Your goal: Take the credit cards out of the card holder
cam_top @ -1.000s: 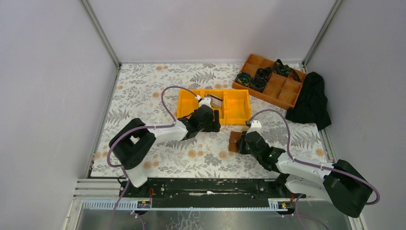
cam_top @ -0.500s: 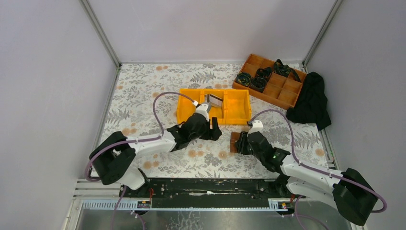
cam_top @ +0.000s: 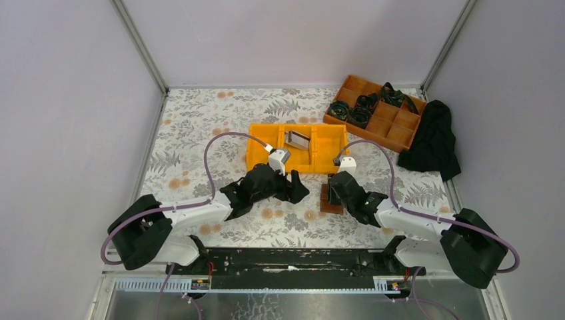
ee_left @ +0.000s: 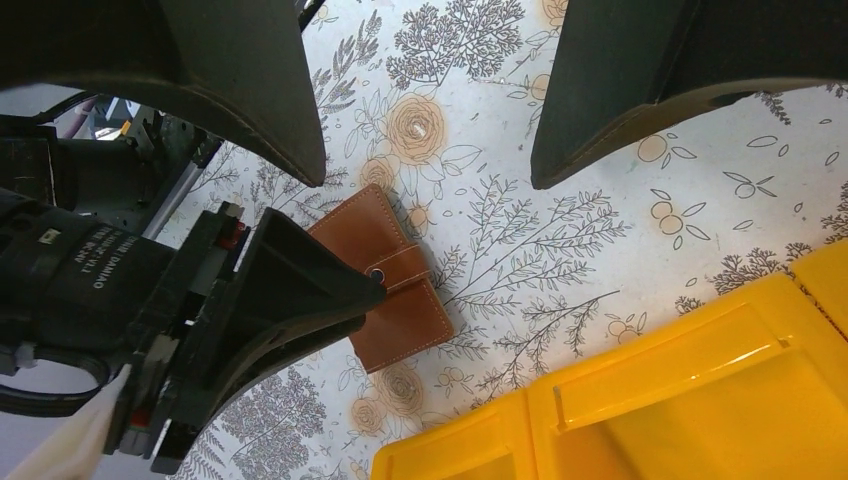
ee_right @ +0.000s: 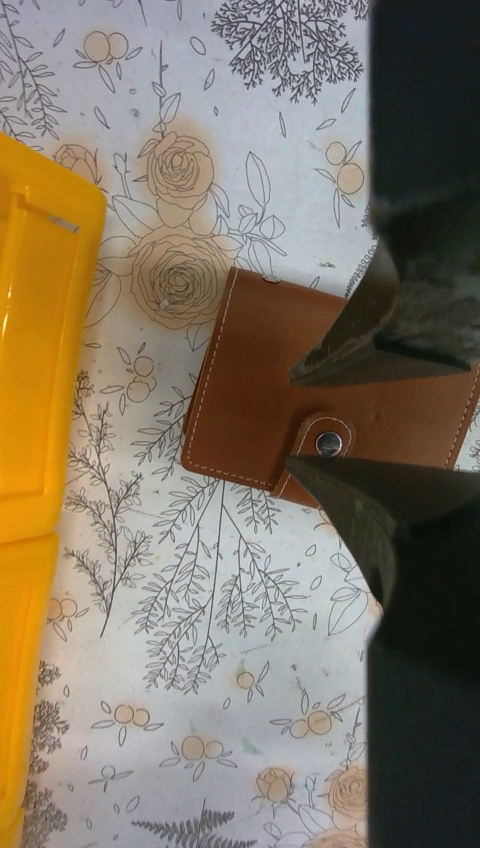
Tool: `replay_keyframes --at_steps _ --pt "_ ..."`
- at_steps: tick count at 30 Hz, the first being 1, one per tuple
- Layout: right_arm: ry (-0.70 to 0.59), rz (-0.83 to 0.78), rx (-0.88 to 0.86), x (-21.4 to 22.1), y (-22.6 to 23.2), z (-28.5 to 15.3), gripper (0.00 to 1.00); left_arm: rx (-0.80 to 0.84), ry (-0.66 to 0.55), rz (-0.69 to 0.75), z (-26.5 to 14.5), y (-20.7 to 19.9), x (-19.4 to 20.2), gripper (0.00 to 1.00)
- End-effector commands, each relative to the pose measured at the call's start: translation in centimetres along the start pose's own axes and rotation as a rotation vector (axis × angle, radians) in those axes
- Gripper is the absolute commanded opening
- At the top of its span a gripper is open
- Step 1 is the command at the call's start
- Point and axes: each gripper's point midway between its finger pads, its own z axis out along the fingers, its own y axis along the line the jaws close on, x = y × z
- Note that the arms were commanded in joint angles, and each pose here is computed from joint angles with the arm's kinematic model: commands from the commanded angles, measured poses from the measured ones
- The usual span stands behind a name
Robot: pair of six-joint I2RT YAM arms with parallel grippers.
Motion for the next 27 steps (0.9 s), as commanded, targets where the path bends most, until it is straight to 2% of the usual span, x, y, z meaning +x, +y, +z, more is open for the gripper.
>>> replay_keyframes --at_steps 1,3,4,12,18,24,27 --pt "-0.057 -0.034 0.000 -2.2 0.8 0.0 0.44 0.020 -0.045 0.043 -0.3 -0.6 -1.2 0.82" --pt "-0.049 -0.046 0.002 -2.1 0.7 0.1 0.53 0.011 -0.049 0.044 -0.4 -0.4 -1.2 0.83" --pt "-0.044 -0.048 0.002 -2.0 0.7 0.1 0.54 0.012 -0.051 0.044 -0.4 -0.4 -1.3 0.83" --pt "0.028 -0.035 -0.066 -0.1 2.2 0.9 0.53 -0.012 -0.043 0.042 -0.2 0.2 -0.9 0.84" --pt "0.044 -0.038 -0.073 1.0 2.3 0.9 0.48 -0.031 -0.048 0.041 -0.4 0.6 -0.8 0.84" --pt "0.052 -0.046 -0.103 1.5 3.2 0.4 0.38 -0.041 -0.043 0.034 -0.2 0.8 -0.7 0.84" --pt "0.049 -0.045 -0.117 1.5 3.7 0.1 0.24 -0.042 -0.040 0.032 -0.2 0.8 -0.6 0.84"
